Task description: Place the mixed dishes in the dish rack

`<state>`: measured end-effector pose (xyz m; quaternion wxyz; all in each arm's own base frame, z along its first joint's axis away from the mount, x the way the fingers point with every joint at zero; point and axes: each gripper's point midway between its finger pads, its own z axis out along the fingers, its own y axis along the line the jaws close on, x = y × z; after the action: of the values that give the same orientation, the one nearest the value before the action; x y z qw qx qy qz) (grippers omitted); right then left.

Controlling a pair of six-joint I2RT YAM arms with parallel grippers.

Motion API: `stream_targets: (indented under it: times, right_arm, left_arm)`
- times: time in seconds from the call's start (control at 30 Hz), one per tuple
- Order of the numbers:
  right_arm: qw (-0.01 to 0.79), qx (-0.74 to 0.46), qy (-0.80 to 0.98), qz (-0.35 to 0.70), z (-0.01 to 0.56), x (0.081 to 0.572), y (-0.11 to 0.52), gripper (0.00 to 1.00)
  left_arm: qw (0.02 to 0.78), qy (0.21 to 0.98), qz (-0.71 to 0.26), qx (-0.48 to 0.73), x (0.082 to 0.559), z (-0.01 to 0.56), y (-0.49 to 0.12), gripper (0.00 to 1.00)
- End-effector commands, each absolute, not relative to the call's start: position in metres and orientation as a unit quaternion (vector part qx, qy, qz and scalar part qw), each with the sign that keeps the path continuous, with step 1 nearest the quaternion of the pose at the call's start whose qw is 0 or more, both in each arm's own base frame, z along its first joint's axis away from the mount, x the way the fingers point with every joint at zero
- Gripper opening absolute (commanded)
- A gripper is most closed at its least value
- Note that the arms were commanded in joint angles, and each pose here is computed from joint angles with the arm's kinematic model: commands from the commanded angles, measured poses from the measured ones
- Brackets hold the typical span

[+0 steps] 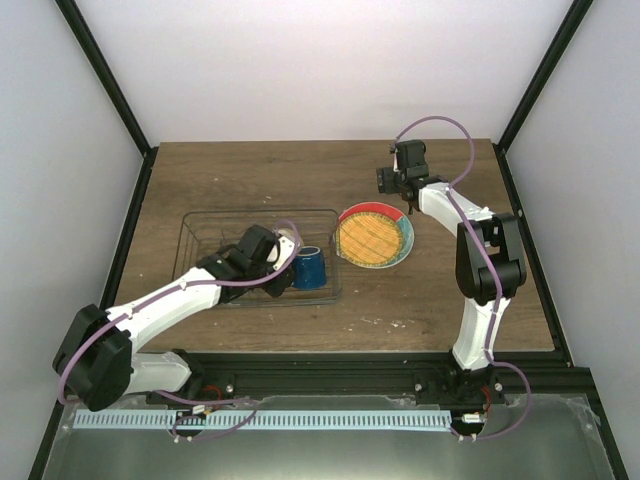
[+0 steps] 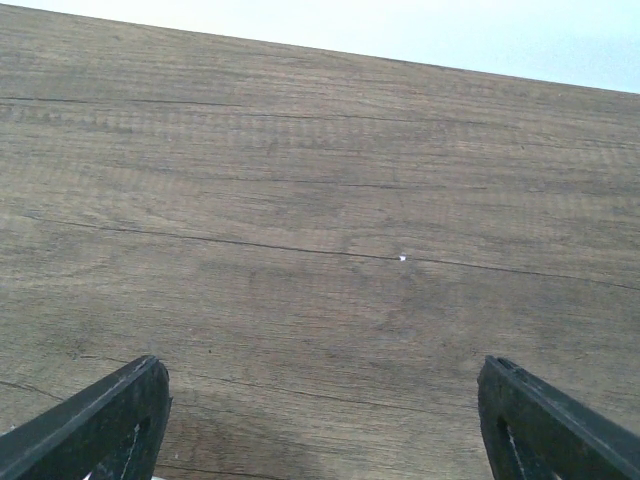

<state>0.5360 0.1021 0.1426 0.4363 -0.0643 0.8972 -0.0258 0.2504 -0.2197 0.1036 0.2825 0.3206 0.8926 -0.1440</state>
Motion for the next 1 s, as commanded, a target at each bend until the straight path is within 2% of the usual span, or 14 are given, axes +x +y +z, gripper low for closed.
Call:
stream_targets:
  times: [0.0, 0.37, 0.67, 0.97]
  right_arm:
    - [0.443, -0.068, 0.894, -0.025, 0.146, 0.538, 0.103, 0.86]
    - [0.440, -0.069, 0.895, -0.024, 0.143, 0.537, 0.104, 0.86]
    - [0.431, -0.069, 0.900, -0.015, 0.134, 0.537, 0.107, 0.86]
    - [0.430, -0.070, 0.900, -0.009, 0.132, 0.538, 0.109, 0.86]
  left_arm:
    - [0.283, 0.882, -0.141, 0.349, 0.247, 0.105, -0.227, 0.45]
    - [0.256, 0.886, -0.123, 0.366, 0.235, 0.118, -0.221, 0.49]
    - [0.266, 0.882, -0.120, 0.370, 0.225, 0.152, -0.224, 0.51]
    - [0.275, 0.881, -0.123, 0.365, 0.226, 0.159, -0.231, 0.51]
